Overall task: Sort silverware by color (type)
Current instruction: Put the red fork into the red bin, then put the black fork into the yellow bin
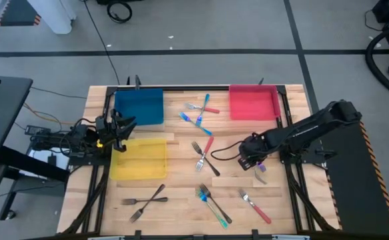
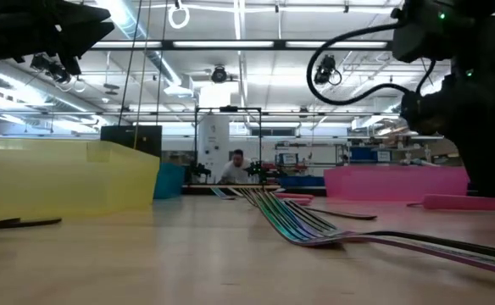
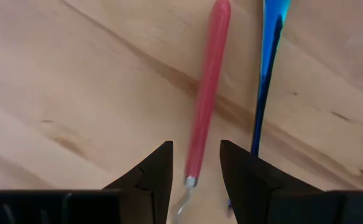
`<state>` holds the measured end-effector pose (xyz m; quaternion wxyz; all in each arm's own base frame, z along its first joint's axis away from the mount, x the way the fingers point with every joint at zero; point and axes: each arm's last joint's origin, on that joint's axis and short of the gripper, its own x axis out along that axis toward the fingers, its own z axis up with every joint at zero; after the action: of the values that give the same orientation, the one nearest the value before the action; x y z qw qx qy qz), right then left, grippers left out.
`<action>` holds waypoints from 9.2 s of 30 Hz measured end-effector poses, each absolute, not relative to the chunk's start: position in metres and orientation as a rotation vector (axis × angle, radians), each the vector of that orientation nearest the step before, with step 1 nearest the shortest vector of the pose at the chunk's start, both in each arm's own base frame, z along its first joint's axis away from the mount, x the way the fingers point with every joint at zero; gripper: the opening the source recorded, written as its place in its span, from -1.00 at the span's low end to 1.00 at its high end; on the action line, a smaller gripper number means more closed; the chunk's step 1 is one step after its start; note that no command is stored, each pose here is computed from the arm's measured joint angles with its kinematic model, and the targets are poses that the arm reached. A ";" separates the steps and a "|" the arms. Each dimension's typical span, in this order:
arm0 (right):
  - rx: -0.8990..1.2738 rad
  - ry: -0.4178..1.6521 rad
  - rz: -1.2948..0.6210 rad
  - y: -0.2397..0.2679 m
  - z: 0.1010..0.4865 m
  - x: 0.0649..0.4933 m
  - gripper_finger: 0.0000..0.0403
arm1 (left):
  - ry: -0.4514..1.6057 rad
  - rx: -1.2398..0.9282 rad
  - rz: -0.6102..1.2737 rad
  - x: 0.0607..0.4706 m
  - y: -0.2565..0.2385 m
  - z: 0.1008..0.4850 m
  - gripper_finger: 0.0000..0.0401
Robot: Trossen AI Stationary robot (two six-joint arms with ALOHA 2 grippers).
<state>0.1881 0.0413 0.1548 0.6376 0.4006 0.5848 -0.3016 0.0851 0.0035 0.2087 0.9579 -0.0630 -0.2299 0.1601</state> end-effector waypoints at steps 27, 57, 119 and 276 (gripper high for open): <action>0.941 1.246 -0.552 0.029 0.157 0.208 -0.82 | -0.461 -0.140 0.321 0.085 0.003 0.208 -0.35; 0.057 1.032 -0.867 -0.165 0.260 0.188 -0.81 | -0.450 -0.077 0.332 0.085 0.003 0.208 -0.35; 0.022 1.004 -0.765 -0.169 0.184 0.165 -0.31 | -0.379 -0.062 0.255 0.089 0.001 0.202 -0.35; 0.203 0.750 -0.583 -0.132 0.238 0.224 -0.30 | 1.151 -0.388 0.267 0.140 -0.033 0.223 -0.96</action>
<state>0.2235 -0.1317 0.2382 0.8843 0.0974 0.3604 -0.2803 0.1400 -0.0327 0.2235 0.8127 -0.1819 0.5393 0.1253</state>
